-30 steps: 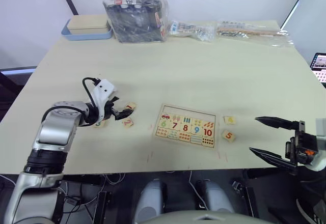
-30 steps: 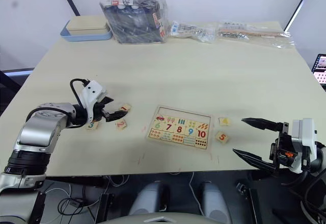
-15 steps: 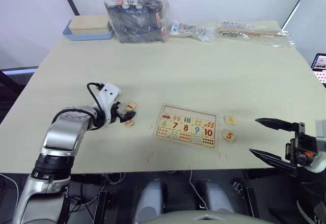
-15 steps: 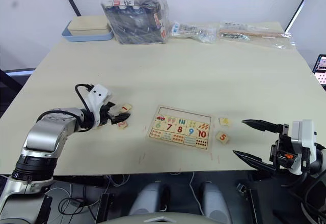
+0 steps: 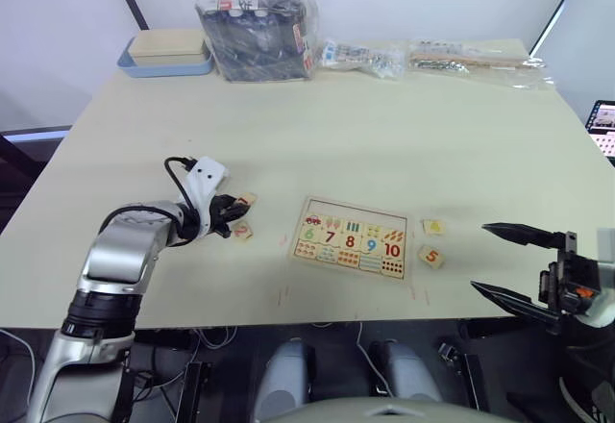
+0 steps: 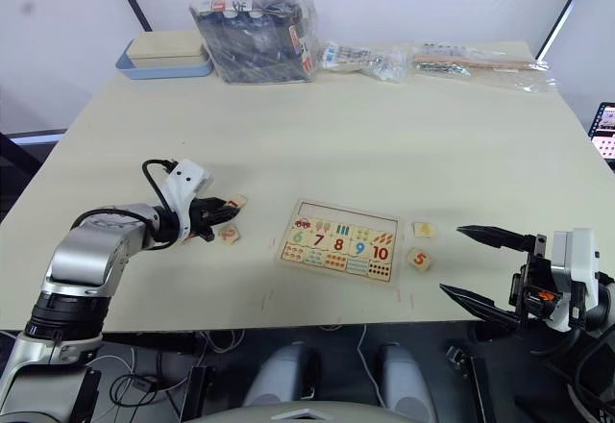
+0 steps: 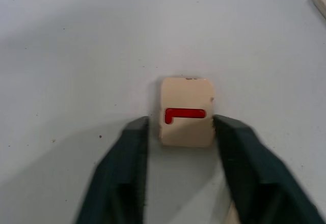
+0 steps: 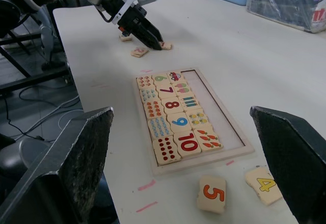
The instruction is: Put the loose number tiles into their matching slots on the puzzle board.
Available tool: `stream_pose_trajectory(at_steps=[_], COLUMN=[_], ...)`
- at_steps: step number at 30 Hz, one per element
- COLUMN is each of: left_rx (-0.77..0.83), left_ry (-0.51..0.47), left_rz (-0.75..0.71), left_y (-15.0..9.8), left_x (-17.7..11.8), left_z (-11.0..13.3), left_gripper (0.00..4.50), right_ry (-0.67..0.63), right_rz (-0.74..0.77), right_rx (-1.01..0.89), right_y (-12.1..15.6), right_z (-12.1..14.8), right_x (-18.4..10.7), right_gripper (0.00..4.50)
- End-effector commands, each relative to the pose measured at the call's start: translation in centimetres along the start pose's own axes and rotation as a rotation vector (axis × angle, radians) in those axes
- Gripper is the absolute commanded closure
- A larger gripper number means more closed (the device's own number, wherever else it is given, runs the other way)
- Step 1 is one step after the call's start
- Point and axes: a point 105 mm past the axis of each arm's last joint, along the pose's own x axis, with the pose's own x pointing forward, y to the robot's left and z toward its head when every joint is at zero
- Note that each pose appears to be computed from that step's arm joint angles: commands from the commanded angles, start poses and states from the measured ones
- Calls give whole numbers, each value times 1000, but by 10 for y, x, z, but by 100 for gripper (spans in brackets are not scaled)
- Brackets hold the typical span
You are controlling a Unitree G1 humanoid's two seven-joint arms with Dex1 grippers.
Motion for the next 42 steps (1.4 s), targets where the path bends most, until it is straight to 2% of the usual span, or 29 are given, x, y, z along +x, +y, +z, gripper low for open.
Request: stream_pose_trajectory(at_steps=[1,8,12,18,22,25,29,31,37,42], left_rx=[-18,105,244,520,750,875,953,994,1053,1058], left_ry=[4,-85,-83,-32,16,64,83,135,213,221], left_rz=[-9,-140,-290,-488,-604,-615,-670,-690,-711,-716], left_y=[2,3,-6,-17,-32,-38,-49,-56,-72,-82], left_x=[-2,-25,-38,-43,-34,-25,-18,-12,8,23], left_z=[-6,33,53,85,101,108,115,118,124,124], left_gripper=[359,359,359,359,359,359,359,359,359,359], right_ry=[-25,-48,-52,-63,-65,-62,-61,-61,-46,-39], right_rz=[-18,-40,-52,-57,-55,-58,-68,-72,-89,-106], right_rx=[-55,-68,-79,-103,-115,-124,-131,-131,-132,-137], right_y=[-1,-3,-4,-3,-2,-2,-3,-2,-5,-6], right_z=[8,11,13,20,23,24,24,24,22,21], right_x=[-1,1,1,3,2,1,2,1,-6,-7], right_gripper=[0,0,0,0,0,0,0,0,0,0])
